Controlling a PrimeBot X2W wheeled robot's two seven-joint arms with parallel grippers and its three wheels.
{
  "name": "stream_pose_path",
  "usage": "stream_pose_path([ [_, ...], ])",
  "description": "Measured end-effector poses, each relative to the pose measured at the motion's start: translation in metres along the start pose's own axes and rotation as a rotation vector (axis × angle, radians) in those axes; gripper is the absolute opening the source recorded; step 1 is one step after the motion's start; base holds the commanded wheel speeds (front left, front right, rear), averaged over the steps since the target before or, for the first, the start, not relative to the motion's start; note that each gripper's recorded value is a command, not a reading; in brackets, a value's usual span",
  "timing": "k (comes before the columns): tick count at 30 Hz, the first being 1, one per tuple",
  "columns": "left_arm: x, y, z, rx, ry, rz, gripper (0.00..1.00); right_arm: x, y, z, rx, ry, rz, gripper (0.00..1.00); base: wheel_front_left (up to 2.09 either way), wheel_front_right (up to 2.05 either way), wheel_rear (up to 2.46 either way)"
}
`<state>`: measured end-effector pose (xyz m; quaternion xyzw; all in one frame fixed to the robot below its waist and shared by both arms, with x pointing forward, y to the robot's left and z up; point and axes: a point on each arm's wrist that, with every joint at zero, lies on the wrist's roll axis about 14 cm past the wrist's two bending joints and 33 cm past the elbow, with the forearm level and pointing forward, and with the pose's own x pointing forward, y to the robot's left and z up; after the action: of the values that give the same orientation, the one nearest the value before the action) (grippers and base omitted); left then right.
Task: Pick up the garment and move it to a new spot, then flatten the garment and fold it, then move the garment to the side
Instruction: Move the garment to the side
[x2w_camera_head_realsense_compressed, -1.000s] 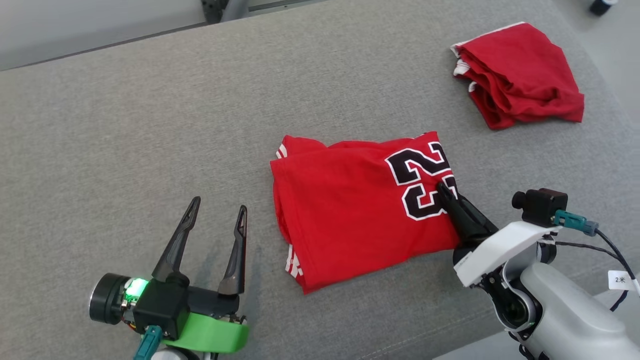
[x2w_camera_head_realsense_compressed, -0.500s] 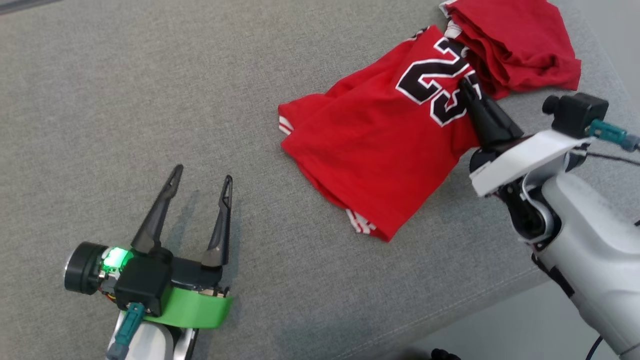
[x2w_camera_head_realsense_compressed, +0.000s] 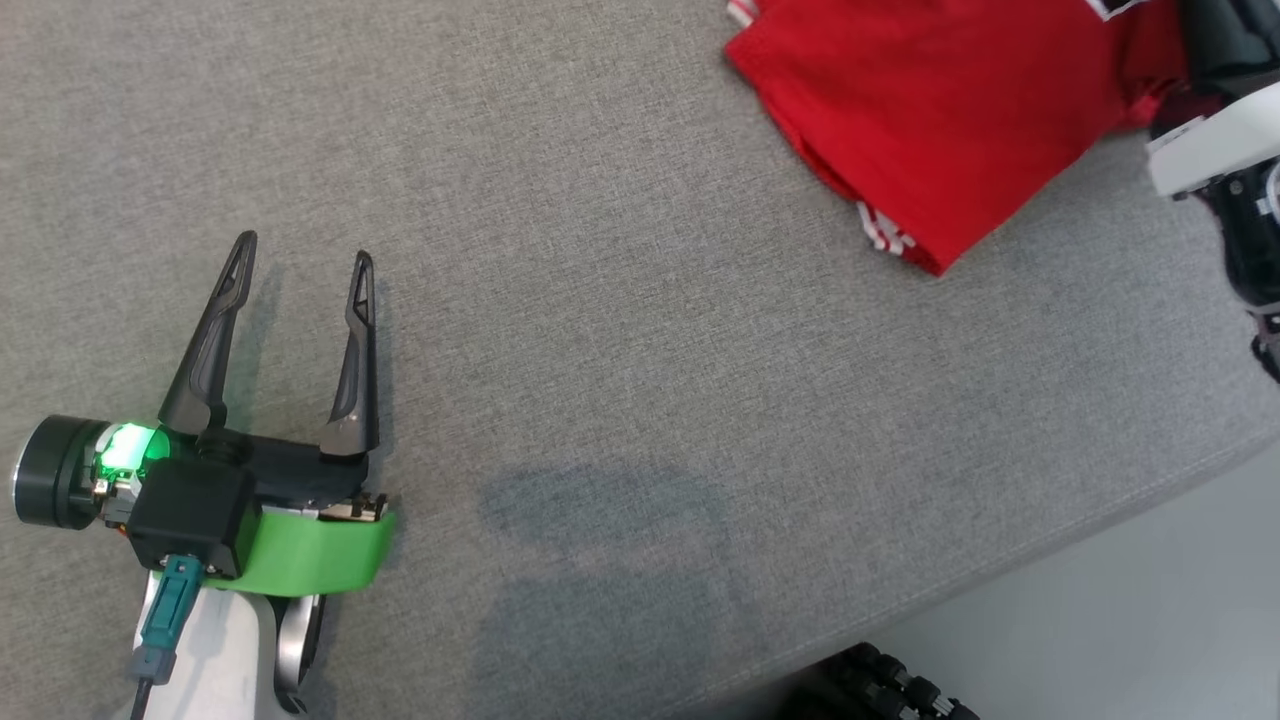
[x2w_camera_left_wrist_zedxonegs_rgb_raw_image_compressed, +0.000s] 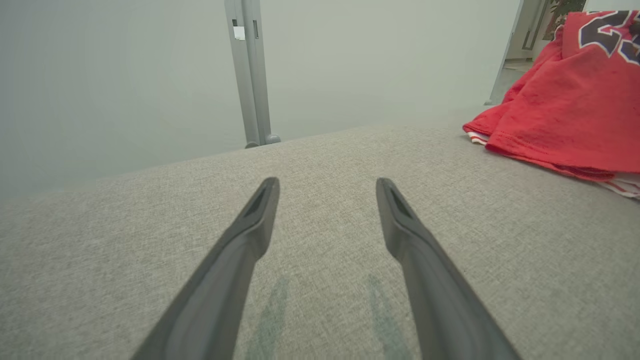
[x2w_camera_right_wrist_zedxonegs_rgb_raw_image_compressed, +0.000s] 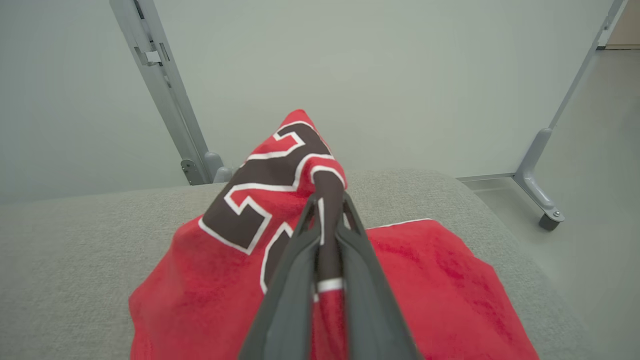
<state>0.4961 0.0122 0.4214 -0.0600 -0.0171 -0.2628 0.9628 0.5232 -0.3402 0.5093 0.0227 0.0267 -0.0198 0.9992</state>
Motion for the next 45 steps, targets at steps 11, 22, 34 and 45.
stream_pose_path([
  [11,0.004,-0.014,-0.011,-0.024,0.019,-0.046,1.00,-0.007,-0.063,0.027,-0.049,0.002,-0.145,0.00,0.00,0.00,0.00],
  [22,-0.001,0.001,-0.018,-0.007,0.038,-0.028,1.00,-0.001,-0.112,0.001,-0.172,0.111,-0.287,1.00,0.00,0.00,0.00],
  [34,-0.009,0.018,-0.016,-0.003,0.047,0.035,1.00,0.026,-0.053,0.011,-0.234,-0.080,-0.199,1.00,0.00,0.00,0.00],
  [45,-0.030,0.021,-0.002,-0.034,0.074,0.130,1.00,-0.008,0.058,-0.007,-0.154,-0.131,0.019,1.00,0.00,0.00,0.00],
])
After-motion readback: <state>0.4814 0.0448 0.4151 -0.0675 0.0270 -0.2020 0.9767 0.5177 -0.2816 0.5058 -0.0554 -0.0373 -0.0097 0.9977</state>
